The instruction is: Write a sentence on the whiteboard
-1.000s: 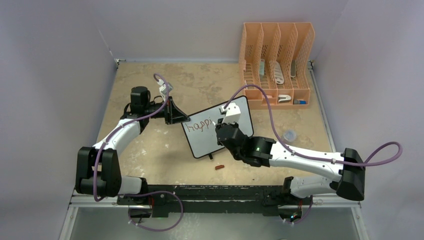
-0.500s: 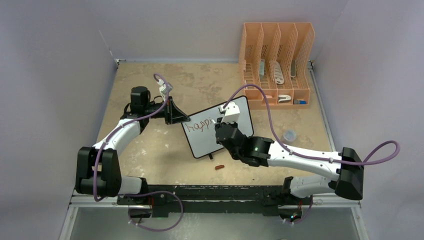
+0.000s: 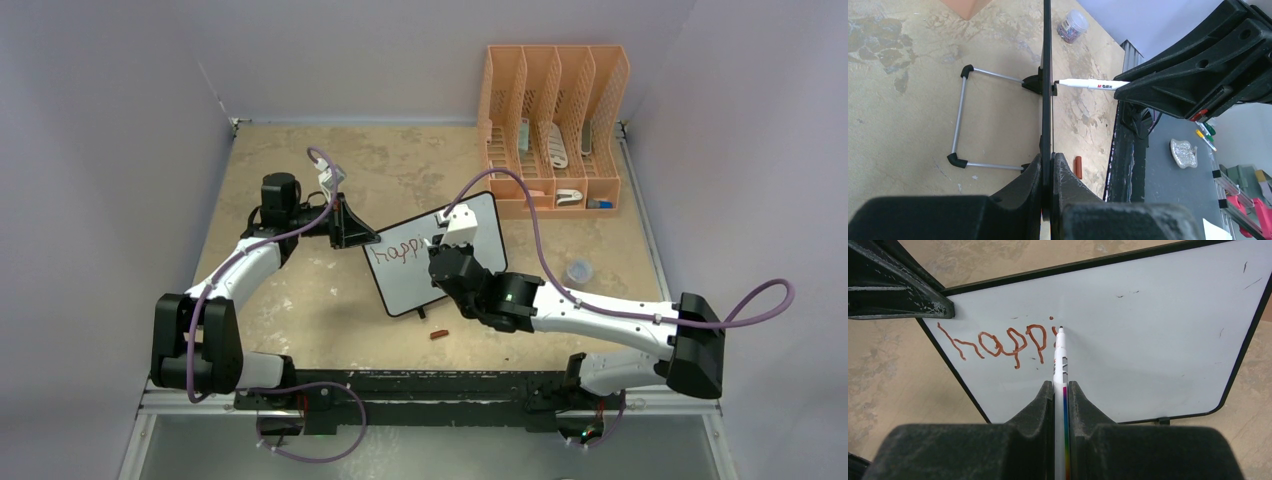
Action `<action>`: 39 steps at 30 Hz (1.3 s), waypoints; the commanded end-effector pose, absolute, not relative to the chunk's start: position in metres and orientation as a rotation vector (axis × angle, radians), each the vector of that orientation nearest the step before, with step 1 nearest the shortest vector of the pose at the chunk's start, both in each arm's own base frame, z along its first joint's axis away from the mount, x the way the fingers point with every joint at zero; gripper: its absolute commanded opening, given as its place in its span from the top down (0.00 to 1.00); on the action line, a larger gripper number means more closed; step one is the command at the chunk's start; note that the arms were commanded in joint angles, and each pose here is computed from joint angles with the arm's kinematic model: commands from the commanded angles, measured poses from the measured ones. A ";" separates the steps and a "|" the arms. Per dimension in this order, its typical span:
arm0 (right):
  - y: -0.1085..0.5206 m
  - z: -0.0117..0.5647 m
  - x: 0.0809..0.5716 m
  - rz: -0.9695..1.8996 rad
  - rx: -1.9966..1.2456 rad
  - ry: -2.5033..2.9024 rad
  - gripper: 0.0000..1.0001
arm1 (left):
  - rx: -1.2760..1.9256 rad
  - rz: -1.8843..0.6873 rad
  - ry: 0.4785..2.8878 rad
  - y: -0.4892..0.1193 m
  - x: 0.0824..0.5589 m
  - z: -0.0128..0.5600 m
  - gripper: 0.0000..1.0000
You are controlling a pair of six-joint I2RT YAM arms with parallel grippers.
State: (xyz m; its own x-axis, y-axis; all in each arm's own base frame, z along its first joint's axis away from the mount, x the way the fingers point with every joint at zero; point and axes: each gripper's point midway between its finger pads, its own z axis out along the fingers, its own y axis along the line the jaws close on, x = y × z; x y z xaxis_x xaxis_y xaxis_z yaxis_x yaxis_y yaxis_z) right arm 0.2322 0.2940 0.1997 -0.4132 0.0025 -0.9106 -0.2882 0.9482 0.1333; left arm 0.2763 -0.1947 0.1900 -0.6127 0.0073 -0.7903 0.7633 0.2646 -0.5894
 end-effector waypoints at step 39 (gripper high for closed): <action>0.285 0.178 0.231 0.286 -0.201 2.057 1.00 | 0.717 -1.423 1.879 -0.200 0.272 0.182 1.00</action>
